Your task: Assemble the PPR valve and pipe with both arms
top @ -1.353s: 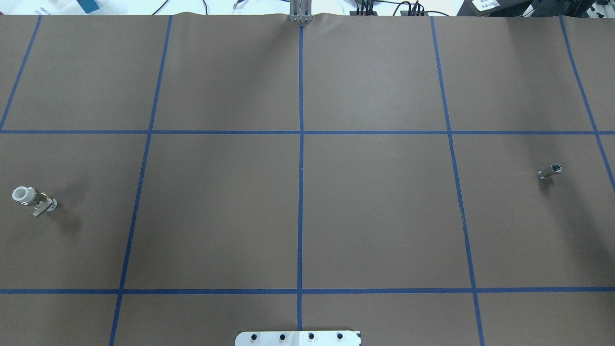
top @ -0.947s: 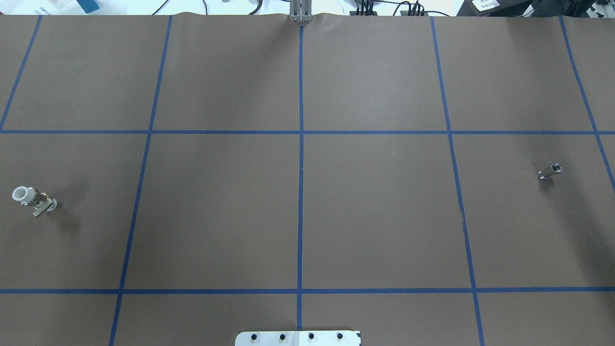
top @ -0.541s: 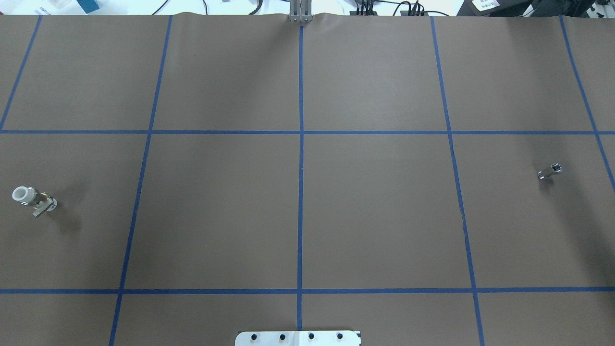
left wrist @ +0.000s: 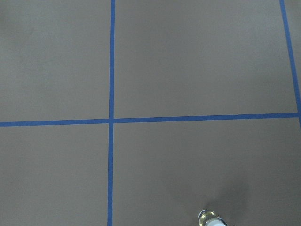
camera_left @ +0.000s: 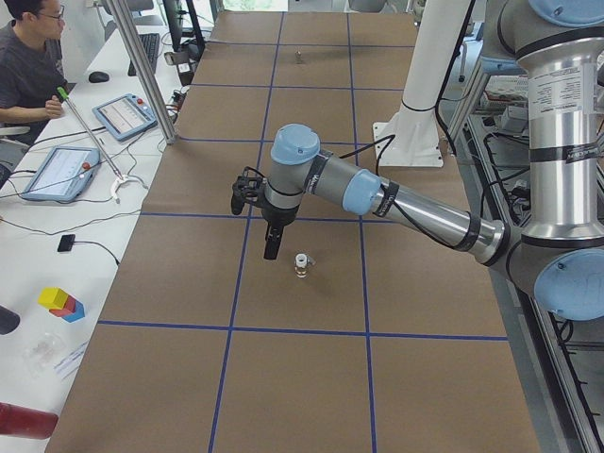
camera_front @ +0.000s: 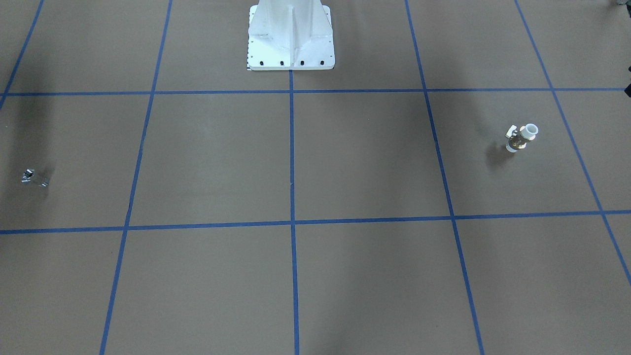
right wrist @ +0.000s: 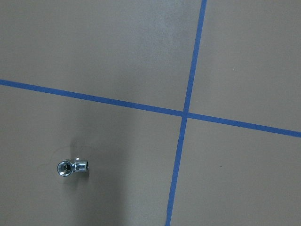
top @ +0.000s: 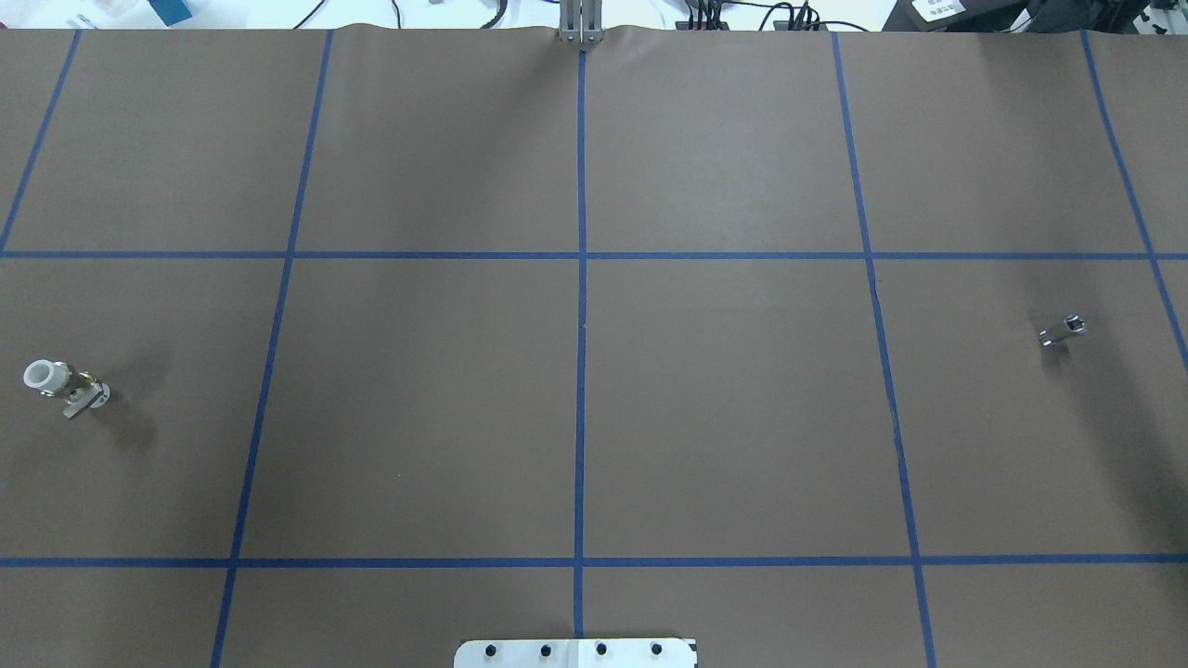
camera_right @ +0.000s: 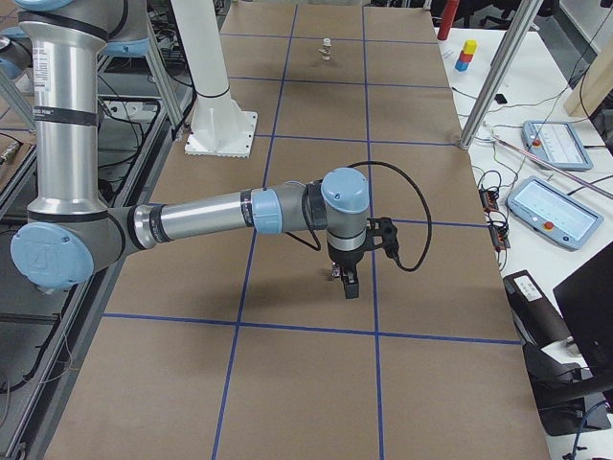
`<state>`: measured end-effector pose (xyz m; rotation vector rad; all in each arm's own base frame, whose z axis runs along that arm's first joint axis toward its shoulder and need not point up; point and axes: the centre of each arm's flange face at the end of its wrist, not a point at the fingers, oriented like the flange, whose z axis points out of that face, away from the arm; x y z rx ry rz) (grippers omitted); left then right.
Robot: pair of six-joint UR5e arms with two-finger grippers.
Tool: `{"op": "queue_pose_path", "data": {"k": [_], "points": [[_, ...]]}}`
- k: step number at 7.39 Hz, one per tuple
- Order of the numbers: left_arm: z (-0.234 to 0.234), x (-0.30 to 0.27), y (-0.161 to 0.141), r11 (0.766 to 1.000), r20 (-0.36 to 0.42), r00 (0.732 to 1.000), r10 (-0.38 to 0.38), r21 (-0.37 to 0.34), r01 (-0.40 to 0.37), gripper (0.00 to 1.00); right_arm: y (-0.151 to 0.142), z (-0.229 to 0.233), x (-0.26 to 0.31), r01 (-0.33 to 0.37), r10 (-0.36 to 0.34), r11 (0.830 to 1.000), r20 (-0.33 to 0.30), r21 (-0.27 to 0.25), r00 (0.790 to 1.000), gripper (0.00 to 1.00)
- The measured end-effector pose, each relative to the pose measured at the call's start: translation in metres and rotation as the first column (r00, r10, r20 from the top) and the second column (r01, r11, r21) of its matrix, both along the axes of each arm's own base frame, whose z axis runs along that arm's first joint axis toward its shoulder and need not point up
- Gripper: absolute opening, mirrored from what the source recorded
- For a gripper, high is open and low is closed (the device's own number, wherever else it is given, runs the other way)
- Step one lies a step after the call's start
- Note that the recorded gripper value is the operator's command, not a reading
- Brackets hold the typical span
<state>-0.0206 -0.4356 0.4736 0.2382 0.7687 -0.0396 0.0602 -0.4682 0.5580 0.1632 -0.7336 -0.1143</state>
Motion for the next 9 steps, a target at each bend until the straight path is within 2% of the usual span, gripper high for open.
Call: {"op": "queue_pose_path", "data": {"k": [2, 5, 7, 9], "points": [[0.003, 0.019, -0.001, 0.999, -0.002, 0.999, 0.043, -0.006, -0.043, 1.00, 0.000, 0.002, -0.002, 0.004, -0.004, 1.000, 0.005, -0.005, 1.000, 1.00], [-0.005, 0.028, 0.000, 0.997, -0.026, 0.997, 0.071, 0.005, -0.071, 1.00, -0.003, 0.002, -0.007, 0.015, -0.014, 1.000, 0.060, -0.014, 0.998, 1.00], [0.004, 0.066, -0.004, 0.991, -0.016, 0.991, 0.130, -0.027, -0.131, 1.00, -0.008, 0.013, -0.009, 0.019, -0.017, 0.999, 0.071, -0.030, 0.997, 1.00], [0.010, 0.106, -0.004, 0.985, -0.009, 0.989, 0.151, -0.089, -0.151, 1.00, -0.010, 0.019, -0.010, 0.022, -0.023, 1.000, 0.074, 0.007, 0.997, 1.00]]}}
